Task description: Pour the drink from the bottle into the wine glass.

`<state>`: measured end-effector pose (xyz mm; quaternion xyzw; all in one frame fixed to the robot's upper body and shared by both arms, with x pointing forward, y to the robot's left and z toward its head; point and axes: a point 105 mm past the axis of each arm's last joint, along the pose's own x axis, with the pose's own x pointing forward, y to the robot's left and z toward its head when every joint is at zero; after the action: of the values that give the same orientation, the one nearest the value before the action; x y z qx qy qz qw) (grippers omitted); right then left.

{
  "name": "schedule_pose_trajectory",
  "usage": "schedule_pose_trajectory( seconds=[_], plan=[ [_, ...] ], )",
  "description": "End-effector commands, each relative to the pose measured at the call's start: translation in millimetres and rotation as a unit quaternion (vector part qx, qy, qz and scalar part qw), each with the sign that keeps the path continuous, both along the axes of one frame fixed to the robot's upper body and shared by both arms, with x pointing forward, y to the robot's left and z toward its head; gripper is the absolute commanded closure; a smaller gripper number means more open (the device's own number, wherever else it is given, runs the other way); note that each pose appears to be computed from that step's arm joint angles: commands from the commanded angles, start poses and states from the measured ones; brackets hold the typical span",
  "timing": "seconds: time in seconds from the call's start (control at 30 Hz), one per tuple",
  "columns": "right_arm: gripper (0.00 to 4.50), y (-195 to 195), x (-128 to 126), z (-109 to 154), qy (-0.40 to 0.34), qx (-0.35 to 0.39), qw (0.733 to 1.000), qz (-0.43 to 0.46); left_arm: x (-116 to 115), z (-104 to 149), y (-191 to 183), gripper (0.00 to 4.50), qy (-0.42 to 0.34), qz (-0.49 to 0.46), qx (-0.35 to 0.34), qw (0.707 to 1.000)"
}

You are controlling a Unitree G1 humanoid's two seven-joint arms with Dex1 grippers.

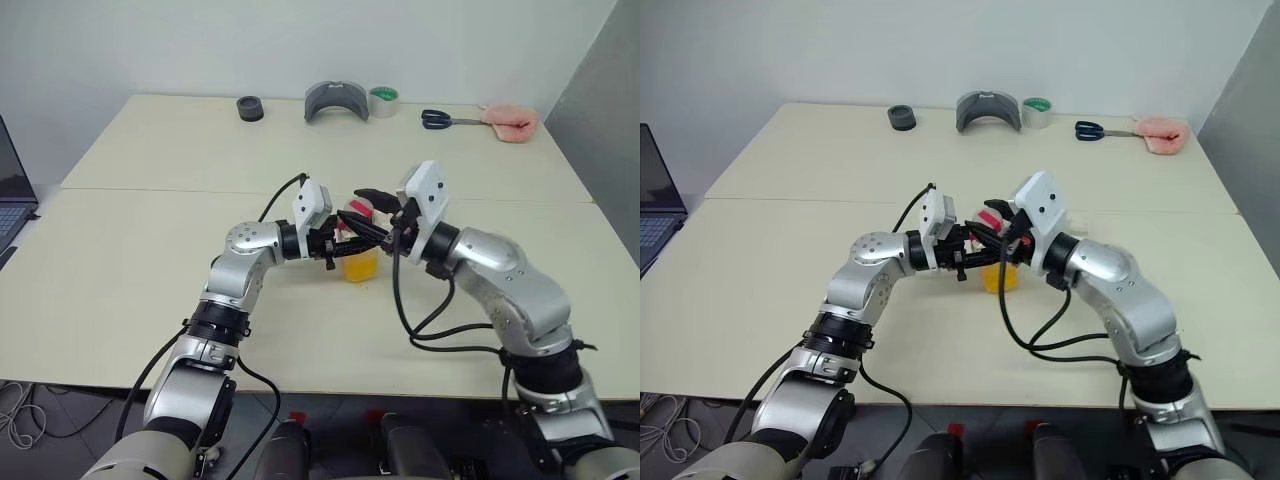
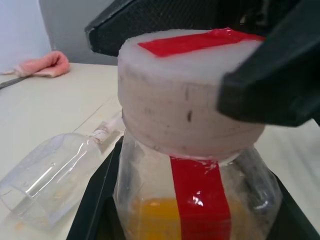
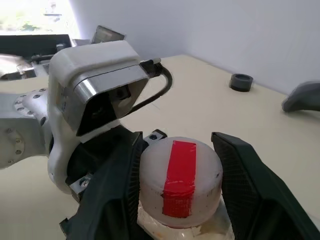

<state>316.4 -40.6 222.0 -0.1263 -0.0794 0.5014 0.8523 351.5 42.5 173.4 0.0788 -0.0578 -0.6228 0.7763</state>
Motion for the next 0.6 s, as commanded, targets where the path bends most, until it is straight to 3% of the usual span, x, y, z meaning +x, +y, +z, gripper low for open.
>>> schedule_pose_trajectory(
  seconds=[0.03,0.27,0.33,0.37,0.53,0.6],
  plan=[
    [2.64,-1,-8,-8,0.013,-0.068,0.989,0.127,-6,24,-4,2.68,-0.026,-0.036,0.0,0.999],
    [2.64,-20,10,-3,0.056,-0.065,0.989,0.117,-1,25,-4,2.69,-0.028,-0.039,0.006,0.999],
    [2.64,-27,16,6,0.025,-0.04,0.997,0.065,0,25,-4,2.69,-0.026,-0.035,0.001,0.999],
    [1.89,-31,17,12,0.009,-0.022,0.999,0.038,0,25,-4,2.69,-0.026,-0.033,-0.001,0.999],
    [0.18,-40,-5,18,-0.022,0.008,0.999,-0.034,1,24,-3,2.69,-0.026,-0.03,-0.001,0.999],
    [0.13,-35,-16,14,-0.015,0.022,0.998,-0.055,2,24,-2,2.69,-0.026,-0.03,0.002,0.999]
  ],
)
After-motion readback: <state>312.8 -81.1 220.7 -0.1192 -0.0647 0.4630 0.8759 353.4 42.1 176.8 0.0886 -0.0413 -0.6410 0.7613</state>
